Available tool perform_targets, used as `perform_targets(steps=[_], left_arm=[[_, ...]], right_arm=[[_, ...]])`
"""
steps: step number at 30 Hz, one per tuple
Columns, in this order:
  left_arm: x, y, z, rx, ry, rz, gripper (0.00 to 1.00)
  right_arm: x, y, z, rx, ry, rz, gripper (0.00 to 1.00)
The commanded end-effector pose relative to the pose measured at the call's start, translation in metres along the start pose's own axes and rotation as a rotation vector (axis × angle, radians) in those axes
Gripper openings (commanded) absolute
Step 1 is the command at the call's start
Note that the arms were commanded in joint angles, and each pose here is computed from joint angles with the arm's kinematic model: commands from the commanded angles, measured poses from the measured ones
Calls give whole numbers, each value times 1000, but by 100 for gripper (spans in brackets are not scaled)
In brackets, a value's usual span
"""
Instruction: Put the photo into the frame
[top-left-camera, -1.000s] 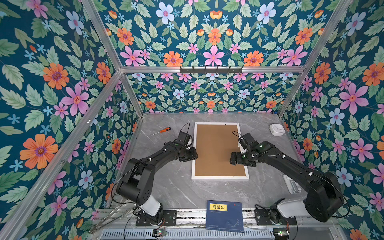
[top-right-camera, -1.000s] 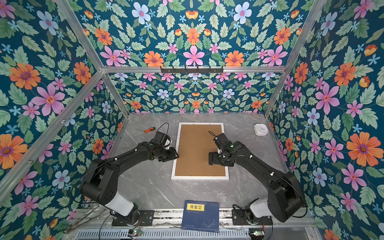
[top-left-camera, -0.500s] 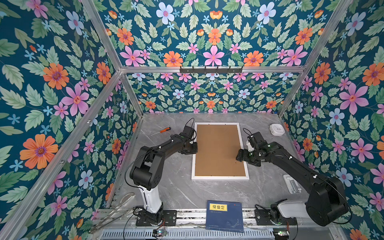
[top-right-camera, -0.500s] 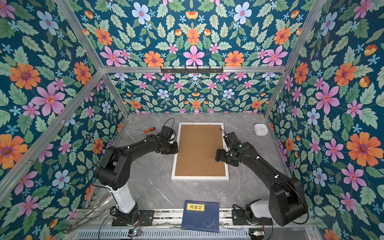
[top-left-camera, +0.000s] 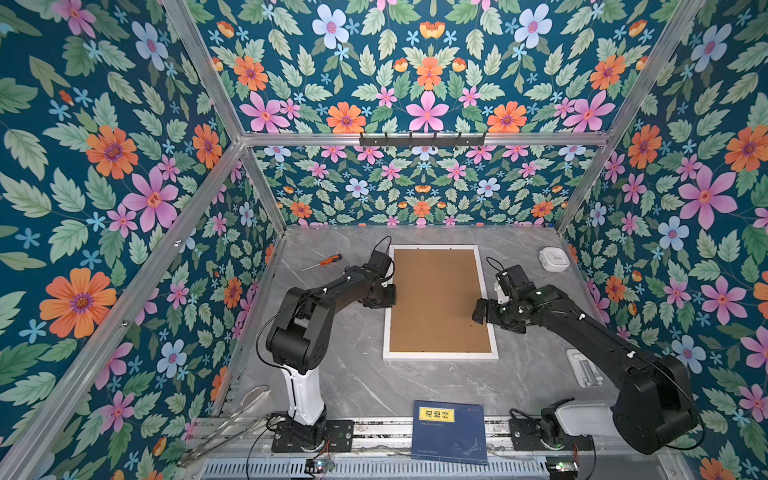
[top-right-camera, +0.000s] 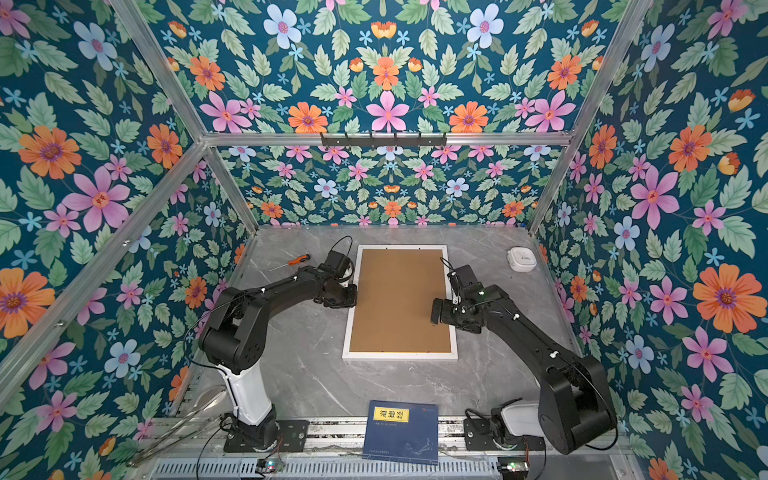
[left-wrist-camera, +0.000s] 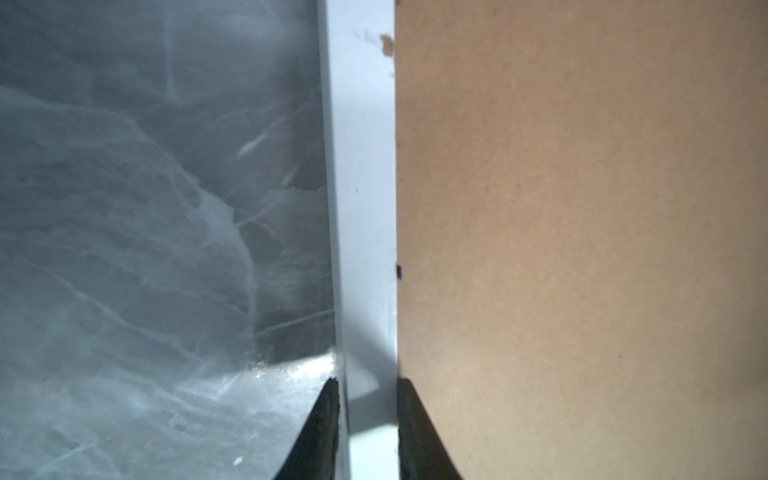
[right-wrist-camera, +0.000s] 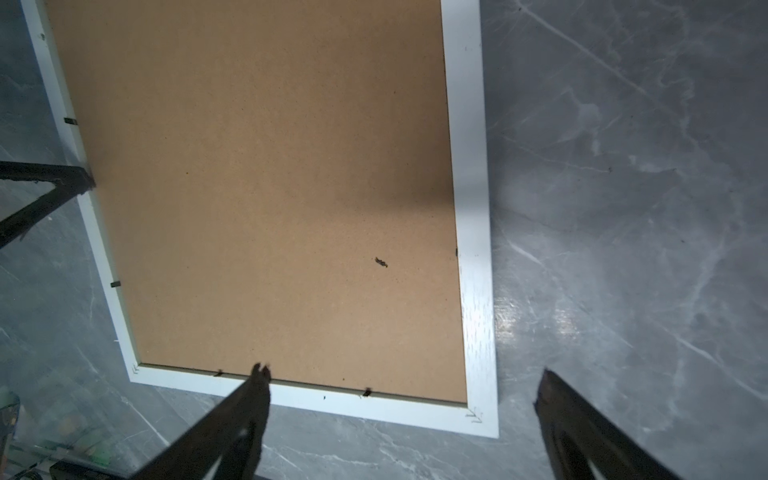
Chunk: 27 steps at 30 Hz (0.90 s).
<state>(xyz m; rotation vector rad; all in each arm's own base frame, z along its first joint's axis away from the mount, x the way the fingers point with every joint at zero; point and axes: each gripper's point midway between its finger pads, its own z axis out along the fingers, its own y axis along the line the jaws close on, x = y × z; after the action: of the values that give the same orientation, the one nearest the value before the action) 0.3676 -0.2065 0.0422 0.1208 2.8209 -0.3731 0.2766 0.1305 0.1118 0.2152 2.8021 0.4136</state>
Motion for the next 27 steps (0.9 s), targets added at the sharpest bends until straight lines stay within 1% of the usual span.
perform_targets(steps=[1,4,6,10,16,17,19,20,23,27], left_arm=[[17,14,-4,-67,51,10,20],[30,21,-6,-91,70,7,15],[37,27,-9,-113,81,8,13],[50,37,-18,-150,94,10,11],[68,45,-32,-168,104,2,11],[69,44,-34,-162,101,-3,12],[71,43,-37,-147,93,-11,21],[71,43,-38,-144,91,-14,24],[74,41,-39,-133,100,-19,35],[79,38,-42,-104,100,-32,46]], right_arm=[[-3,0,-2,0,-15,-16,98],[-4,-4,-2,2,-20,14,90],[-4,-6,-2,-16,-1,41,86],[-6,-5,-2,-75,26,65,81],[-5,10,6,-146,104,21,77],[-4,14,8,-169,114,19,77],[-3,22,12,-213,132,16,77],[-2,24,14,-228,141,17,77],[4,26,19,-249,179,28,75],[19,28,21,-282,219,33,74]])
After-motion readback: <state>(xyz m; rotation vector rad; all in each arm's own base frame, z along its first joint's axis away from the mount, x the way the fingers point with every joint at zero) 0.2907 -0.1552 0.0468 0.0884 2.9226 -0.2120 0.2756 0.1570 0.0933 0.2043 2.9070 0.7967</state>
